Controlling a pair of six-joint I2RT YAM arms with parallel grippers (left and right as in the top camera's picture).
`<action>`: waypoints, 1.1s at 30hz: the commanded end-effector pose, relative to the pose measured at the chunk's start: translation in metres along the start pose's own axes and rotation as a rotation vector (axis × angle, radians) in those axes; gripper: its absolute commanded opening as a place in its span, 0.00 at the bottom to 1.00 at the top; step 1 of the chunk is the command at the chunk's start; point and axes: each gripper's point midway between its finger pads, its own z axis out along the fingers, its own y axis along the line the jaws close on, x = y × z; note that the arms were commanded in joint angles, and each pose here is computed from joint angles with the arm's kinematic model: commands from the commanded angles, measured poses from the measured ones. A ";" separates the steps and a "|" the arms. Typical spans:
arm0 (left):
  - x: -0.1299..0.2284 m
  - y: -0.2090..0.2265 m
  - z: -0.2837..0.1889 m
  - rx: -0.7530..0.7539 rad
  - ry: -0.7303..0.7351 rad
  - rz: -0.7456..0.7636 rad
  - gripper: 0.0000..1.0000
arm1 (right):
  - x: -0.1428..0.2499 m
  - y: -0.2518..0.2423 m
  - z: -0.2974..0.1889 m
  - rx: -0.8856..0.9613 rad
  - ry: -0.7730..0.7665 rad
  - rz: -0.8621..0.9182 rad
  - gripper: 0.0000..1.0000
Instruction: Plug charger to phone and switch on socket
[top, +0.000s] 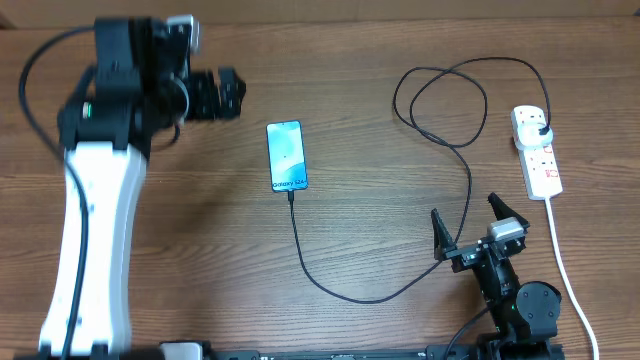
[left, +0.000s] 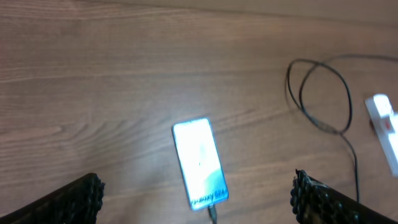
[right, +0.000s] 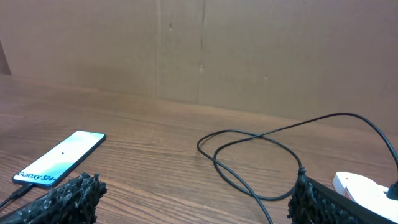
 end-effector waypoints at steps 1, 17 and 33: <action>0.029 0.001 -0.011 -0.005 -0.027 0.081 1.00 | 0.002 0.001 0.000 -0.002 -0.003 0.005 1.00; 0.139 0.032 -0.018 -0.118 -0.298 0.142 1.00 | 0.002 0.001 0.000 -0.002 -0.003 0.005 1.00; 0.206 0.068 -0.014 -0.271 -0.468 0.189 1.00 | 0.002 0.001 0.000 -0.002 -0.003 0.005 1.00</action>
